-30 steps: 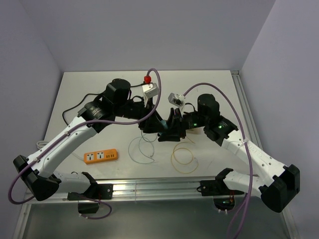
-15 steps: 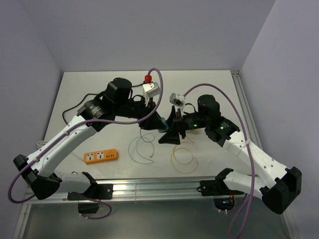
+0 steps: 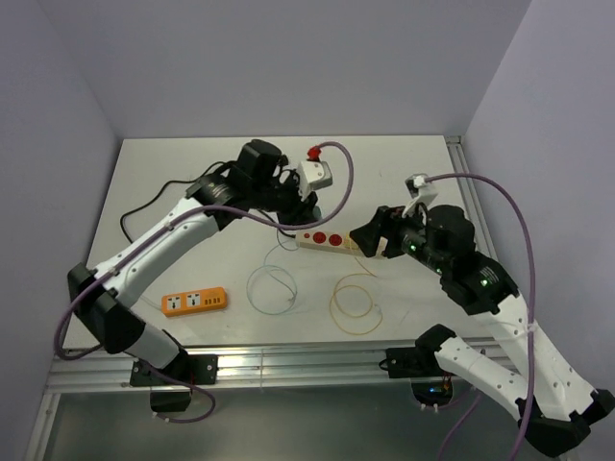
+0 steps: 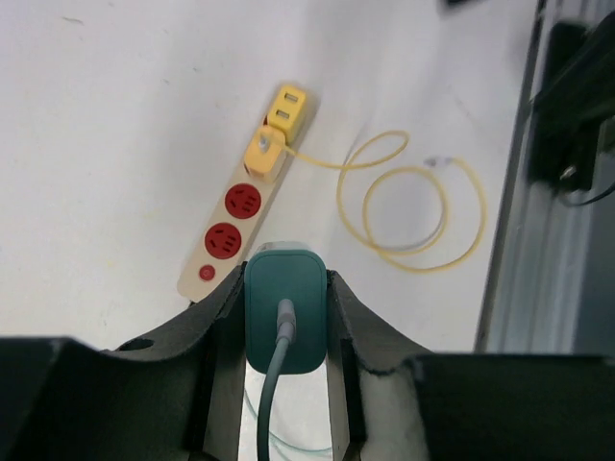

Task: Insert the plug

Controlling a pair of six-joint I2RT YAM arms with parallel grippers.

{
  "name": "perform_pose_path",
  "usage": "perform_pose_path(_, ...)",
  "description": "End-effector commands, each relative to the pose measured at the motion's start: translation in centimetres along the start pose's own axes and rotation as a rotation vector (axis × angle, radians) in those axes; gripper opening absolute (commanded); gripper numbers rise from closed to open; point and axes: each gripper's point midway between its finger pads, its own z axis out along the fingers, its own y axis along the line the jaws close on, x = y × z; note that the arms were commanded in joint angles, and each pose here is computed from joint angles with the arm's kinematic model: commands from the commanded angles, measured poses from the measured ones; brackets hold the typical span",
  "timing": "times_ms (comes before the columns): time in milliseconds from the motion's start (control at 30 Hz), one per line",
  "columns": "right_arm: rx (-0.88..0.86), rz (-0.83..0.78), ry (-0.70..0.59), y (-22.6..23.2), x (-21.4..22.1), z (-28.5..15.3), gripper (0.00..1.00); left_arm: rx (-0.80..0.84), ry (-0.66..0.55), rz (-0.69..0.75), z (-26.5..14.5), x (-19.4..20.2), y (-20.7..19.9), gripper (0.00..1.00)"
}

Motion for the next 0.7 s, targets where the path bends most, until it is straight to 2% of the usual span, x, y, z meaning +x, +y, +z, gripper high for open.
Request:
perform_pose_path(0, 0.183, 0.045, -0.075, -2.9, -1.9, -1.9, 0.81, 0.091, 0.069, 0.239, 2.1, 1.5, 1.0, 0.0)
perform_pose_path(133, 0.21, 0.052, -0.095, -3.6, -1.8, -2.7, 0.81, 0.132, 0.129, 0.339, 4.2, 3.8, 2.7, 0.0)
perform_pose_path(367, 0.215, 0.047, -0.104, -4.0, -1.3, -3.1, 0.81, 0.129, -0.056, 0.498, 6.3, 4.1, 5.5, 0.0)
perform_pose_path(500, 0.265, 0.043, -0.142, -5.0, -1.7, -3.6, 0.82, 0.201, -0.09, 0.527, 8.2, 5.5, 5.6, 0.0)
perform_pose_path(667, 0.305, 0.043, -0.184, -6.0, -1.9, -4.1, 0.84, 0.245, -0.062, 0.517, 10.7, 8.3, 6.0, 0.0)
